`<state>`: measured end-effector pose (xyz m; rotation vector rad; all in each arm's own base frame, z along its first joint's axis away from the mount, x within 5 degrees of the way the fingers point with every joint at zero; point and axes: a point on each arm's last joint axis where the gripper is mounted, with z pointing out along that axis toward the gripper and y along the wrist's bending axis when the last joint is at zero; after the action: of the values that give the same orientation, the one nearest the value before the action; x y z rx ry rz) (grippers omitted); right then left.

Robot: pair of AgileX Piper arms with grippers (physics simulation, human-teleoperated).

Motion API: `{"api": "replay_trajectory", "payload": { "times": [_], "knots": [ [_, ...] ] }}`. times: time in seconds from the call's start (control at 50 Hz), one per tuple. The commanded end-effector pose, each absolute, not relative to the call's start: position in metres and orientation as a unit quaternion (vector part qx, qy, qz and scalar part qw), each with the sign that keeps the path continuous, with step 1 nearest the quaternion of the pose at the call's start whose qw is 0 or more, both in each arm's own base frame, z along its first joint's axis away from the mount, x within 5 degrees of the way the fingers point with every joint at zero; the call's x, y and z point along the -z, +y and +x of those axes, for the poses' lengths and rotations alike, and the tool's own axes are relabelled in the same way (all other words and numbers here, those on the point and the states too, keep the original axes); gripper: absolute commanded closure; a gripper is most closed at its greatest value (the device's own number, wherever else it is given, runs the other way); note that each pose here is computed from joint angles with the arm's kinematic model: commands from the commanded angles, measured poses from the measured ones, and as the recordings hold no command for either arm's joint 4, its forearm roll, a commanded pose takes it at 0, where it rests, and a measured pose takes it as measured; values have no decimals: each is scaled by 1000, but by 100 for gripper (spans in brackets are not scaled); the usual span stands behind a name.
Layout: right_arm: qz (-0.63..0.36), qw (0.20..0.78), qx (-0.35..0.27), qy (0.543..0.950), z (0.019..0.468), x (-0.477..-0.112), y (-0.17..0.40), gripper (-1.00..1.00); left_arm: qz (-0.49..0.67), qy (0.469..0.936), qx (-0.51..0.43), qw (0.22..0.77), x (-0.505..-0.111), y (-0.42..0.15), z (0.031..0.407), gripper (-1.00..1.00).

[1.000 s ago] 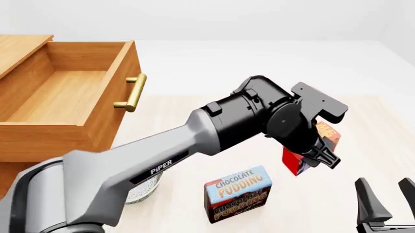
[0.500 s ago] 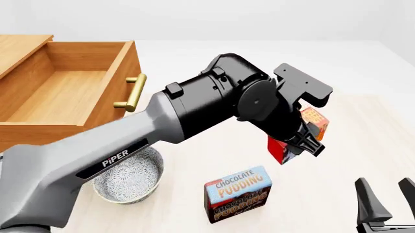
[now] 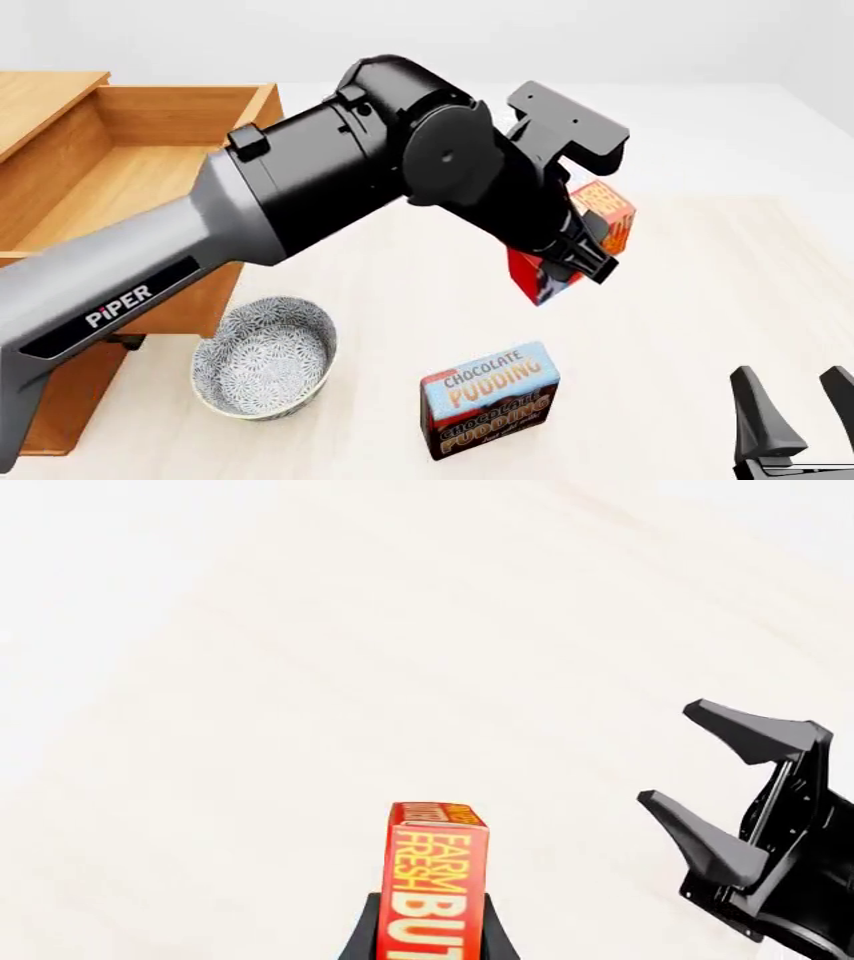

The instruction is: Put the butter at the back in the top drawer of the cabinet and close it.

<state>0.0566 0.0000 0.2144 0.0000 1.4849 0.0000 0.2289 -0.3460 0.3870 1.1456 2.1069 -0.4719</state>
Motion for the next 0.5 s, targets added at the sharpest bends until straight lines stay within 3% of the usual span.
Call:
{"api": "replay_trajectory", "payload": {
  "times": [0.02,0.5],
  "knots": [
    [0,737,0,676,57,-214,0,-100,439,801,181,365,-410,-325,226,100],
    [0,737,0,676,57,-214,0,-100,430,801,174,379,-428,-297,224,100]
  ]
}}
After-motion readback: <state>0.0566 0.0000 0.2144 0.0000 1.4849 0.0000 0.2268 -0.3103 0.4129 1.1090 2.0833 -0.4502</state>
